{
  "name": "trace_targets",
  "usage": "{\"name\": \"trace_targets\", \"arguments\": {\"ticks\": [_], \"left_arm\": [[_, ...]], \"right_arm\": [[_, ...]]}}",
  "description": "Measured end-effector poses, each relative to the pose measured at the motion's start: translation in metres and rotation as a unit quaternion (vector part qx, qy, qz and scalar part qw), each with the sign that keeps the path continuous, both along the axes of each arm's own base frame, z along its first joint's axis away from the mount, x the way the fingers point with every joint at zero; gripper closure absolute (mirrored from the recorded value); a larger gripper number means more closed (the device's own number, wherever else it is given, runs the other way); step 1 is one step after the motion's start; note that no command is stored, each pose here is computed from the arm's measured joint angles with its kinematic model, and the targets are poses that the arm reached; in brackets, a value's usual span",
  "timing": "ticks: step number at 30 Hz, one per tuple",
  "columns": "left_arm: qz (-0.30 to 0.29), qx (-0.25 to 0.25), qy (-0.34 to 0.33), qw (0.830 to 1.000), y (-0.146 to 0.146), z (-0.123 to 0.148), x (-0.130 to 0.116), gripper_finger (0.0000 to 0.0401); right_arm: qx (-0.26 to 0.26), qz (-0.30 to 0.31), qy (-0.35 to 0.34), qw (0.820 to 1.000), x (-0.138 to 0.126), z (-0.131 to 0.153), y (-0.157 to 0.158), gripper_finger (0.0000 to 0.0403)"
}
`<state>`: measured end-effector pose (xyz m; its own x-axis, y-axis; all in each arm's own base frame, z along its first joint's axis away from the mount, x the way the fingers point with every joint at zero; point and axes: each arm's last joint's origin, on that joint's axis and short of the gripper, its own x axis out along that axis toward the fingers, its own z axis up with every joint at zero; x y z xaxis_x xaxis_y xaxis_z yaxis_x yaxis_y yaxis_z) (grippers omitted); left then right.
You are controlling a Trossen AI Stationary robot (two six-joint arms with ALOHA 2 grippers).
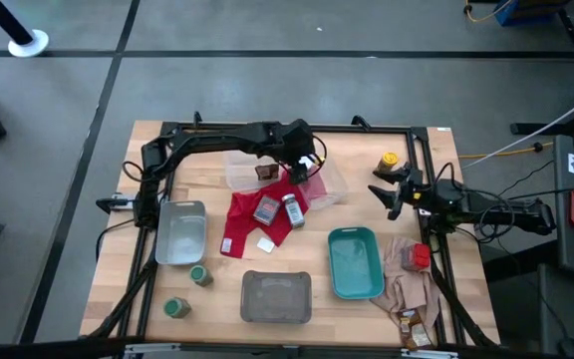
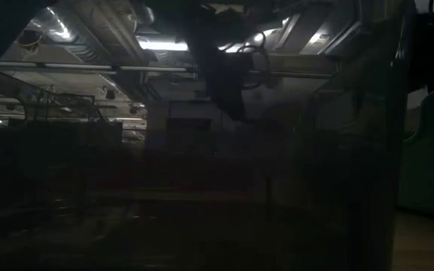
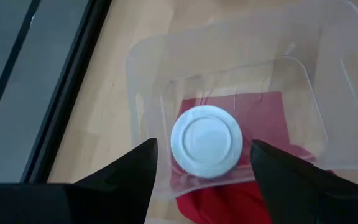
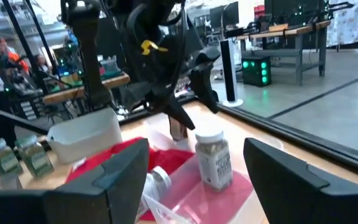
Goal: Sort spices by type
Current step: Put the yellow seasoning bottle into the black transparent bin
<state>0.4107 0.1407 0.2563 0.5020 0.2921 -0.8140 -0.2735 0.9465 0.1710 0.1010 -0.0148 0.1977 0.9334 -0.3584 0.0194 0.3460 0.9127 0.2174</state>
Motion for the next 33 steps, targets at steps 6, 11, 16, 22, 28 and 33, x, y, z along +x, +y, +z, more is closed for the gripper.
{"name": "trace_targets", "arguments": {"ticks": [6,11,16,22,28,33], "left_arm": [[0.008,0.001,-0.010,1.000,-0.001,0.025,-0.015,0.0166],[0.030,-0.004,-0.026,0.999,0.000,0.048,-0.032,0.0166],[0.039,-0.003,-0.031,0.999,0.002,0.062,-0.046,0.0166],[0.045,0.001,-0.048,0.998,0.002,0.077,-0.056,0.0166],[0.045,-0.002,-0.046,0.998,-0.003,0.089,-0.069,0.0166],[0.043,-0.009,-0.058,0.997,-0.012,0.096,-0.084,0.0166]], "right_arm": [[0.001,-0.045,-0.008,0.999,-0.002,0.008,-0.002,0.0139],[0.003,-0.116,-0.016,0.993,-0.006,0.013,-0.006,0.0139],[0.025,-0.170,-0.010,0.985,-0.010,0.021,-0.008,0.0139],[0.042,-0.201,0.012,0.979,-0.012,0.031,-0.009,0.0139],[0.041,-0.204,0.021,0.978,-0.009,0.042,-0.010,0.0139],[0.054,-0.227,0.038,0.972,-0.007,0.047,-0.011,0.0139]]}}
